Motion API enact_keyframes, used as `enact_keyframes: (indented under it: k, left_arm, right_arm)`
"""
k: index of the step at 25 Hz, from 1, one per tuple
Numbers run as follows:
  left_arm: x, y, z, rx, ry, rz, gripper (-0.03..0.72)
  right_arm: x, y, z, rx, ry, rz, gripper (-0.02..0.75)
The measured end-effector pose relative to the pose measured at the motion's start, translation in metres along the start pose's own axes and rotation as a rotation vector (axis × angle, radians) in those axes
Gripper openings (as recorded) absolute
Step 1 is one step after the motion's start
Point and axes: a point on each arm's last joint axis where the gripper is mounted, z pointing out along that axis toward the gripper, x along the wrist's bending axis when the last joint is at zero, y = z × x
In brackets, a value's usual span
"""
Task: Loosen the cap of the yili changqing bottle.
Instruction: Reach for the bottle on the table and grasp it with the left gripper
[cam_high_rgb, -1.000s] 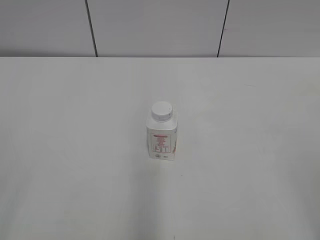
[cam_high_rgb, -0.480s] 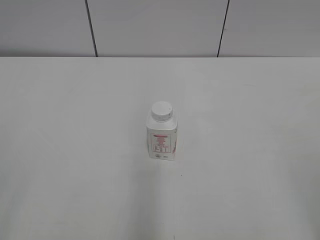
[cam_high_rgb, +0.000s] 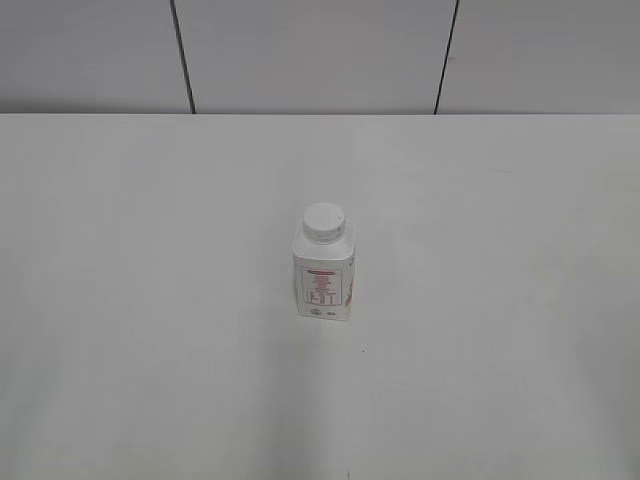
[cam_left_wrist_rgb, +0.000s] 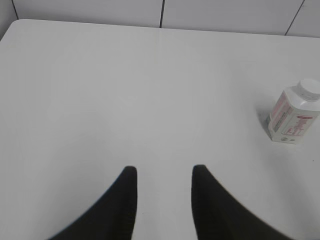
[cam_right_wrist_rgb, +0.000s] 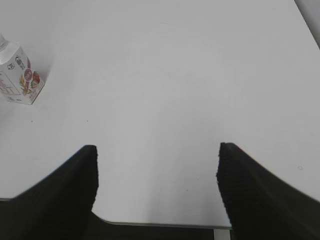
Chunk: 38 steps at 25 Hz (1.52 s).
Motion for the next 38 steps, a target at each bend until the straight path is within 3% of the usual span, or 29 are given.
enact_keyframes:
  k: [9,16,19,29,38]
  left_arm:
    - [0.0,0.0,0.0,-0.001,-0.001,0.0,0.246]
    - [0.0,0.0,0.0,-0.002,-0.001,0.0,0.499]
    - [0.0,0.002,-0.001,-0.018,-0.004,-0.002,0.533]
    - [0.005,0.024,0.015,-0.412,0.022,0.002,0.544]
    - [0.01,0.016,0.039,-0.569,0.035,-0.005,0.526]
  right_arm:
    - [0.0,0.0,0.0,0.0,0.0,0.0,0.585]
    - [0.0,0.0,0.0,0.0,0.0,0.0,0.585]
    - [0.0,0.0,0.0,0.0,0.0,0.0,0.585]
    - [0.0,0.0,0.0,-0.001,0.0,0.0,0.585]
    - [0.0,0.0,0.0,-0.001,0.0,0.0,0.585]
